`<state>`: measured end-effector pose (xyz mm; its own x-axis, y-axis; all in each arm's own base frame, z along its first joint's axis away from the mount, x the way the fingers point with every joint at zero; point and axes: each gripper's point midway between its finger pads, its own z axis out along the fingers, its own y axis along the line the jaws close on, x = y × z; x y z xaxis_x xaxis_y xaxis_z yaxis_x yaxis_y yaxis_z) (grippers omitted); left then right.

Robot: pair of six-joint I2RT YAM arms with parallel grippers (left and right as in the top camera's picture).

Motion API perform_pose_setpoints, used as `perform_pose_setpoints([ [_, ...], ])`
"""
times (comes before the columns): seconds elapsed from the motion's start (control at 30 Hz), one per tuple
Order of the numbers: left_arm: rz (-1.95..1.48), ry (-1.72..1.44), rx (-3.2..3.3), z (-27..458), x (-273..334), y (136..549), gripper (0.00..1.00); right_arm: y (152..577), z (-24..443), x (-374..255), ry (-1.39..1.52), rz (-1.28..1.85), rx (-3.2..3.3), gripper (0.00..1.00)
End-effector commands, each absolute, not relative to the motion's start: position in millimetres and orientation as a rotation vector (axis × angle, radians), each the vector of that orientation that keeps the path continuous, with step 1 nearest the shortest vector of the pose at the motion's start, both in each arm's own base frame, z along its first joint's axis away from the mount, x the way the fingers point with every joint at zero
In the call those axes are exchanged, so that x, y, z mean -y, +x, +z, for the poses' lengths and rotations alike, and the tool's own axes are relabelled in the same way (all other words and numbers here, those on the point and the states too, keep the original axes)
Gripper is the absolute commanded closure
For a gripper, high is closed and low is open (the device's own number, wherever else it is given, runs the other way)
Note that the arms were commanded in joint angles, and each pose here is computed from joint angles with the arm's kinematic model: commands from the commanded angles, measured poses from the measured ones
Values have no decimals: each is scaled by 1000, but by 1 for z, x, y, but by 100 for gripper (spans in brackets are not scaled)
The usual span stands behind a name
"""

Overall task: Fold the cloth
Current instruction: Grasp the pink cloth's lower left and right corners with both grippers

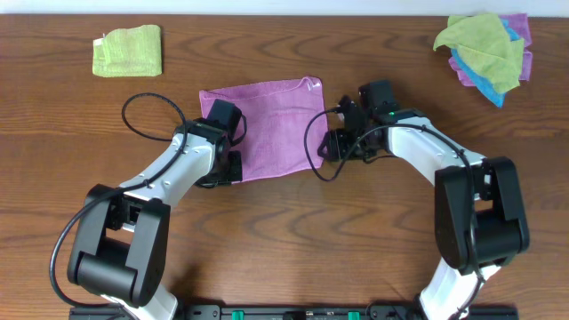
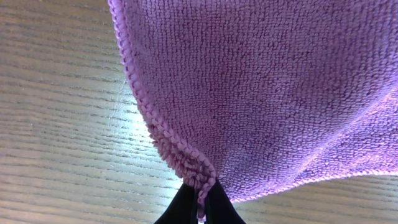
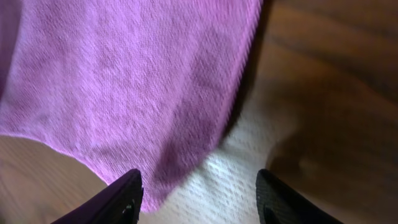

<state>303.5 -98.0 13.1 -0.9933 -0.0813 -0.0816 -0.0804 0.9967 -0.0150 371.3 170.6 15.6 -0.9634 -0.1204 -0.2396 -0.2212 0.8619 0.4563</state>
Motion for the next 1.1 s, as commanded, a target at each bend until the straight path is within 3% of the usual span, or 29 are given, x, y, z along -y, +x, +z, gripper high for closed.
perform_pose_setpoints([
  [0.0, -2, -100, -3031, 19, 95, 307, 94, 368, 10, -184, -263, 770, -2836, 39],
  [0.37, -4, -100, -3028, 19, 96, 308, 94, 358, -3, -208, -276, 863, -2865, 39],
  [0.8, -11, -100, -3014, 19, 97, 311, 94, 335, -1, -201, -236, 867, -2968, 47],
  [0.97, -8, -94, -3013, 19, 96, 311, 94, 336, 8, -200, -240, 868, -2952, 63],
  [1.07, -6, -95, -3013, 20, 96, 312, 94, 339, 10, -197, -240, 829, -2942, 84],
])
